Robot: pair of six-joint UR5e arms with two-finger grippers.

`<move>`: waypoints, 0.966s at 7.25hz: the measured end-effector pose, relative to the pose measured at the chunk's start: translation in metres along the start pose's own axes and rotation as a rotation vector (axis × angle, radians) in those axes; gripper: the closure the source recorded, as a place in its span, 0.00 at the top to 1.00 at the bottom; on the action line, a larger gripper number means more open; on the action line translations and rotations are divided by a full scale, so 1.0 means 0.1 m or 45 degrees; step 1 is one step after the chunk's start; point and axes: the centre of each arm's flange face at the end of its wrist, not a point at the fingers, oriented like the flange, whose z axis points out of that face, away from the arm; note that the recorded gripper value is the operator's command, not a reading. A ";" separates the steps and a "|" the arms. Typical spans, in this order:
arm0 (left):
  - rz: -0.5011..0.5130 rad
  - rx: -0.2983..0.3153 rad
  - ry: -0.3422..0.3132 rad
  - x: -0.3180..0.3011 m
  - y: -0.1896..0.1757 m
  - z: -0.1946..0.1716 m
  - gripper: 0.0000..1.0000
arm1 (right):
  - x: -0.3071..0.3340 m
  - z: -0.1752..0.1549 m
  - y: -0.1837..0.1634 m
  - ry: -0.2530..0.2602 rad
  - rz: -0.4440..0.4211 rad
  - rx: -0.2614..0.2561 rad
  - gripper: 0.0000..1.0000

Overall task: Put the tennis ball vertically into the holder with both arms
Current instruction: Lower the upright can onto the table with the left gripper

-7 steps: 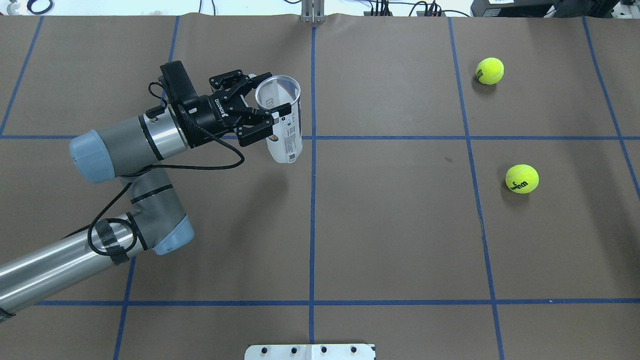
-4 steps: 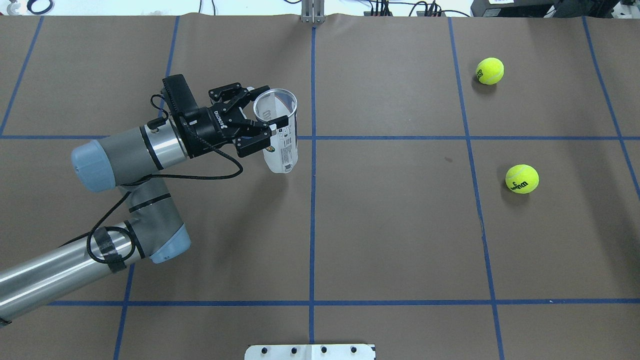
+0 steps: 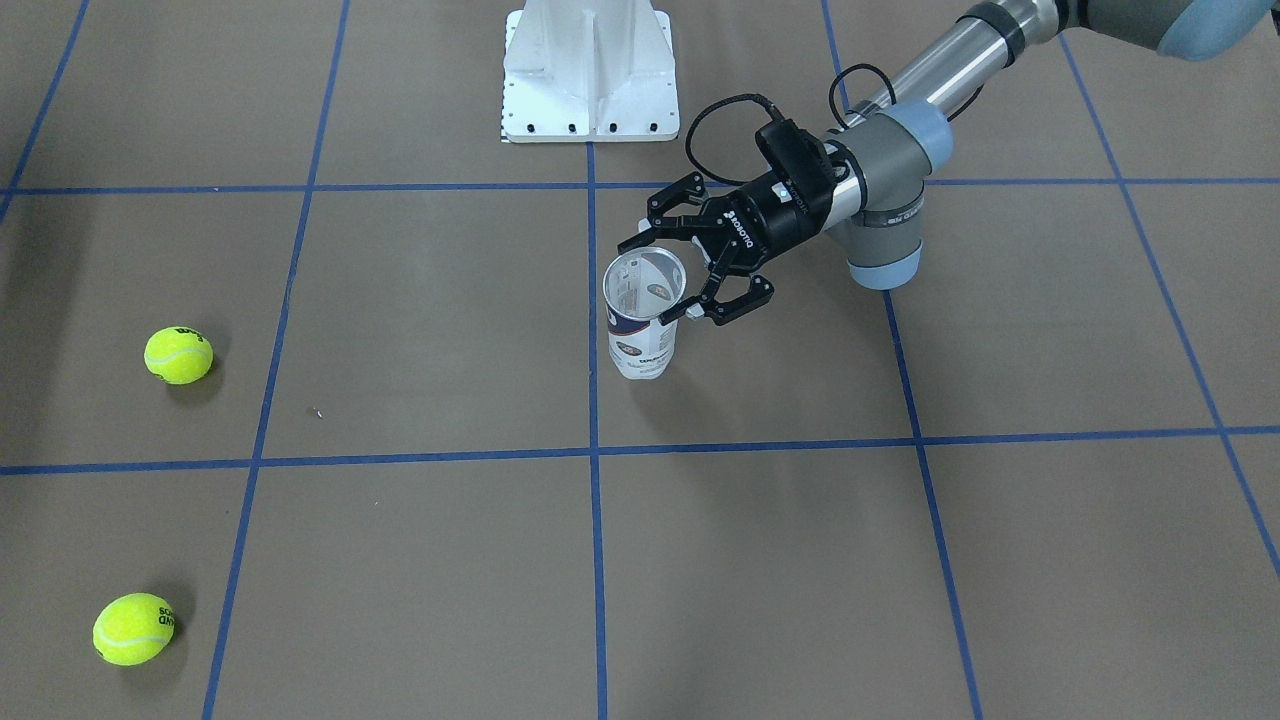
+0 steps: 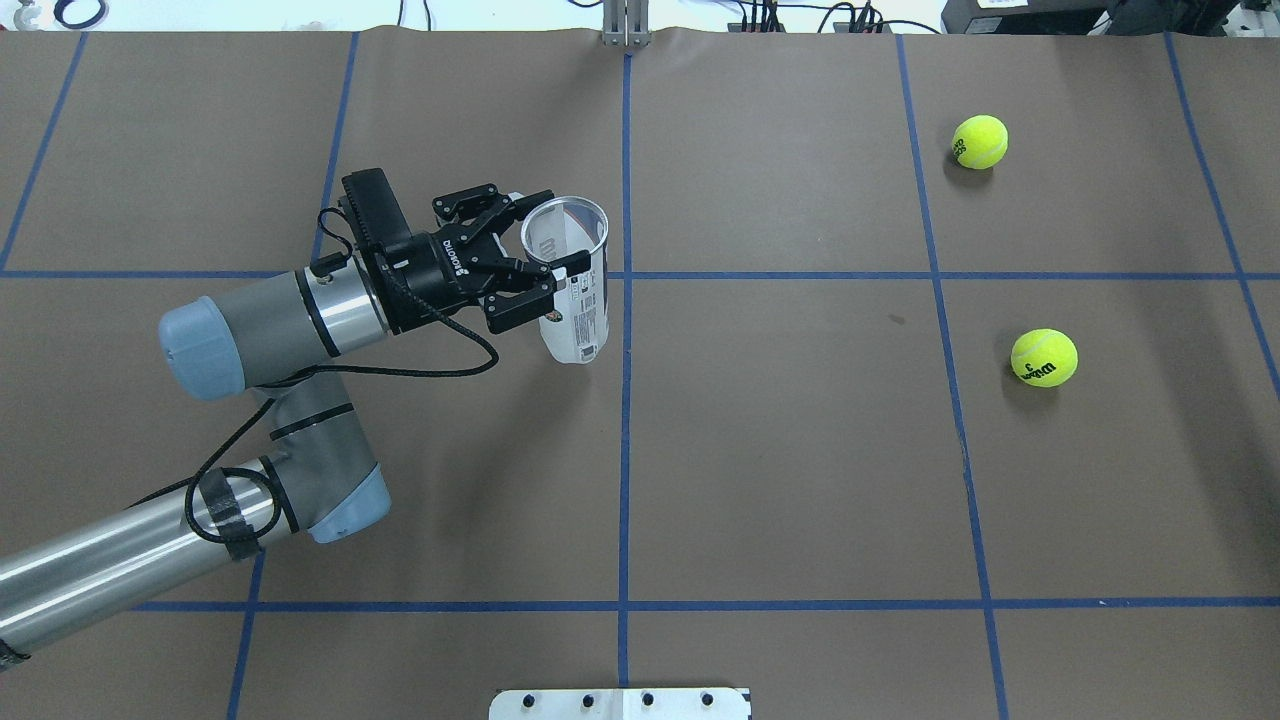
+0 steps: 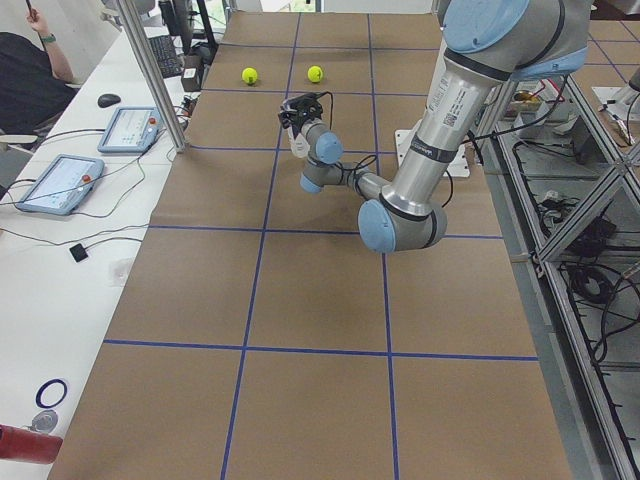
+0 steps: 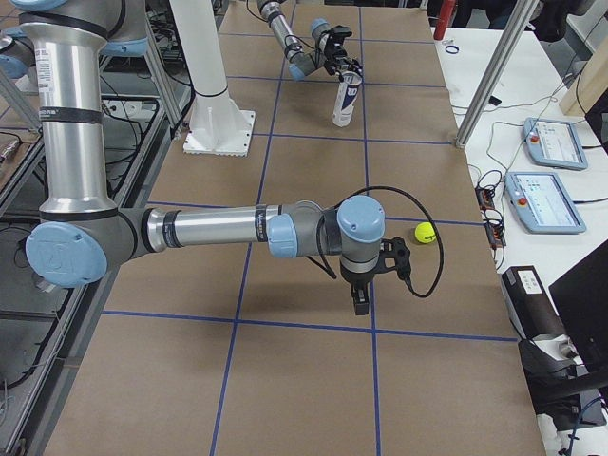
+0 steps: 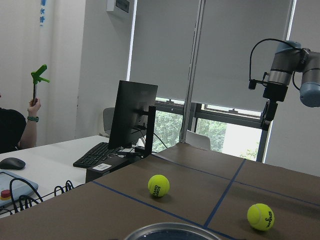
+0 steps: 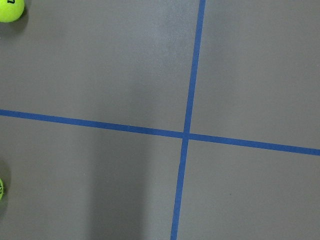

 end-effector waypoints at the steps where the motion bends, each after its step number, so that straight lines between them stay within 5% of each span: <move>1: -0.012 0.017 -0.006 0.04 0.08 -0.01 0.62 | 0.00 0.00 0.00 0.000 0.000 0.000 0.99; 7: -0.021 0.019 -0.016 0.06 0.21 -0.03 0.62 | 0.00 0.01 0.00 0.000 0.000 -0.002 0.99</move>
